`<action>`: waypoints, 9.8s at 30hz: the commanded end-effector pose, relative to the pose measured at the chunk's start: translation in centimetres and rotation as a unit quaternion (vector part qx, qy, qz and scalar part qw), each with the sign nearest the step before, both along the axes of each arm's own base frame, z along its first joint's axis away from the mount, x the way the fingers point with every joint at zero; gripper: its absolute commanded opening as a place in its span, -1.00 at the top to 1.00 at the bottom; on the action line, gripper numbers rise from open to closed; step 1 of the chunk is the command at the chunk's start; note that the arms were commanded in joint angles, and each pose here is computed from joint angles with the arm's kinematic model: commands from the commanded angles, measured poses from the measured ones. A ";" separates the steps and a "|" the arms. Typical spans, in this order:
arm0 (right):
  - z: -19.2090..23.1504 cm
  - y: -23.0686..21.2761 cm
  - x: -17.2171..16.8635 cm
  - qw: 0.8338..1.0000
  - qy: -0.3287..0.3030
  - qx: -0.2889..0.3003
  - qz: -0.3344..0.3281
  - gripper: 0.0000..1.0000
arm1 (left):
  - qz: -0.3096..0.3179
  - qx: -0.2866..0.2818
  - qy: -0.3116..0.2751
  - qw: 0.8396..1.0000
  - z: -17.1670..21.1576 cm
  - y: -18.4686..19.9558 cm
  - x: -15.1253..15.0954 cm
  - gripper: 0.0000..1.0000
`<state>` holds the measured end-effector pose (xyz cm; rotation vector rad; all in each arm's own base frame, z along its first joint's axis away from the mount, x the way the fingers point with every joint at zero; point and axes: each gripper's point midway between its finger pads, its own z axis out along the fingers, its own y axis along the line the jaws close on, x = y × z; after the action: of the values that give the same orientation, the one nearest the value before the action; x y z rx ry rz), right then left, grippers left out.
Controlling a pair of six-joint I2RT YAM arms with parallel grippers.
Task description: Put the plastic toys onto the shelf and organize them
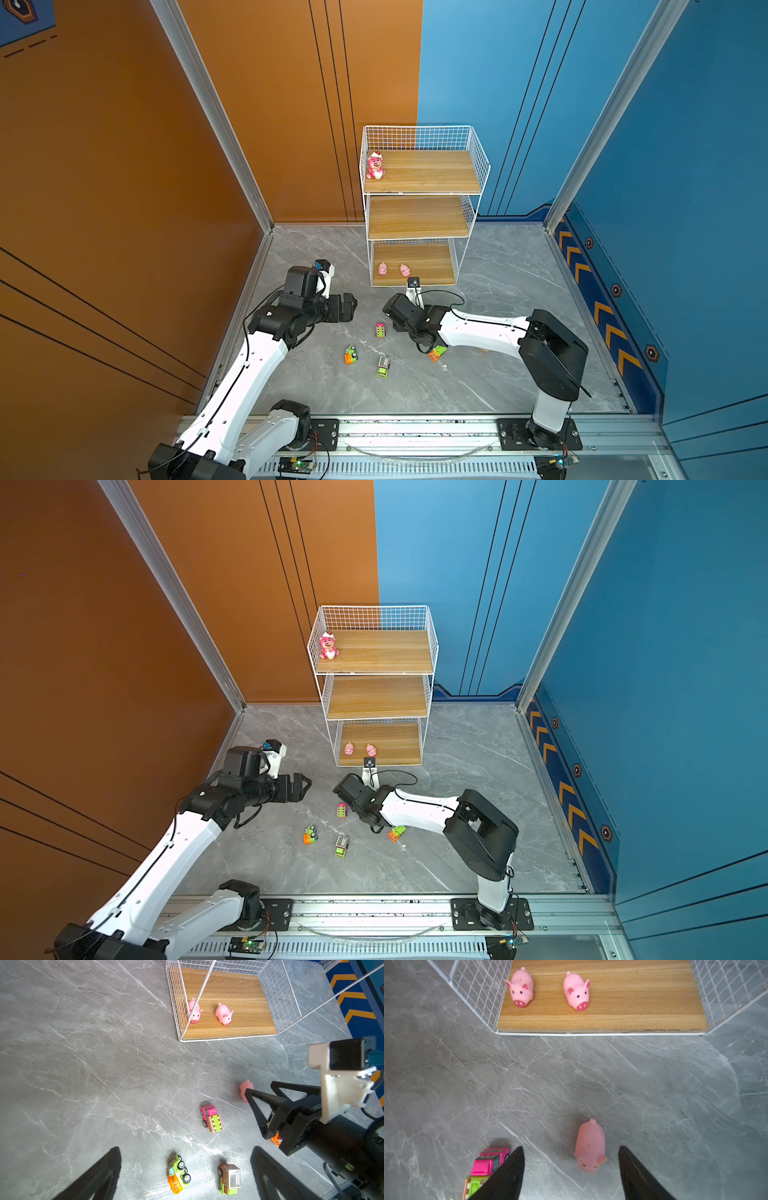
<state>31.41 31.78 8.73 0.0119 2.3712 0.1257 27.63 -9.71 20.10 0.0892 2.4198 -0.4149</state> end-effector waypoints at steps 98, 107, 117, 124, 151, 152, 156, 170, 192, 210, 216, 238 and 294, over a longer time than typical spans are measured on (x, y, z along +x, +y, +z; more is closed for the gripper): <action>-2.3 -7.2 19.2 0.999 -0.005 -0.042 0.007 -0.02 | 0.000 0.014 0.007 1.000 -0.8 0.0 0.2 -0.96; -0.3 -5.7 16.7 0.999 -0.015 -0.038 0.026 -0.26 | 0.003 0.017 0.005 1.000 -0.7 0.1 0.2 -0.96; 1.9 -5.1 11.9 0.997 -0.042 -0.056 0.045 -0.40 | 0.006 0.020 0.005 1.000 -0.8 0.3 0.2 -0.96; 3.6 -4.9 6.7 0.993 -0.057 -0.077 0.069 -0.43 | 0.011 0.027 0.015 0.999 -1.4 0.5 0.4 -0.96; 0.2 0.3 -5.7 0.975 0.019 0.021 0.221 -0.46 | 0.000 0.115 0.125 0.986 -6.8 -1.4 -0.6 -0.96; -0.2 0.3 -5.9 0.974 0.019 0.013 0.224 -0.46 | 0.003 0.107 0.130 0.986 -6.9 -1.6 -0.7 -0.96; -1.3 0.2 -6.9 0.970 0.021 -0.012 0.242 -0.46 | 0.015 0.100 0.137 0.985 -7.4 -1.4 -1.4 -0.96; 0.6 1.6 -10.4 0.980 0.052 0.005 0.191 -0.43 | -0.013 0.067 0.121 0.990 -5.5 -2.8 -1.0 -0.96; -0.7 6.4 -14.5 0.989 0.123 -0.001 0.082 -0.34 | 0.115 -0.001 0.068 0.991 -2.8 1.9 0.5 -0.96; -1.1 6.4 -12.7 0.985 0.161 0.048 -0.030 -0.24 | 0.148 -0.021 0.060 0.987 -2.4 3.5 0.7 -0.96; -1.6 7.1 -12.8 0.982 0.173 0.054 -0.049 -0.18 | 0.153 -0.027 0.060 0.986 -2.3 3.7 0.8 -0.97; -4.1 8.0 -13.5 0.974 0.214 0.042 -0.067 -0.05 | 0.159 -0.036 0.063 0.985 -2.4 4.0 0.9 -0.97; -2.4 1.5 2.2 0.978 0.118 -0.090 0.146 0.39 | 0.165 -0.028 0.058 0.984 -2.2 4.3 1.7 -0.96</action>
<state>33.03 32.09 7.47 -0.3407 2.6118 -0.0041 28.87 -5.60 17.34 -0.3578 2.4909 -0.3628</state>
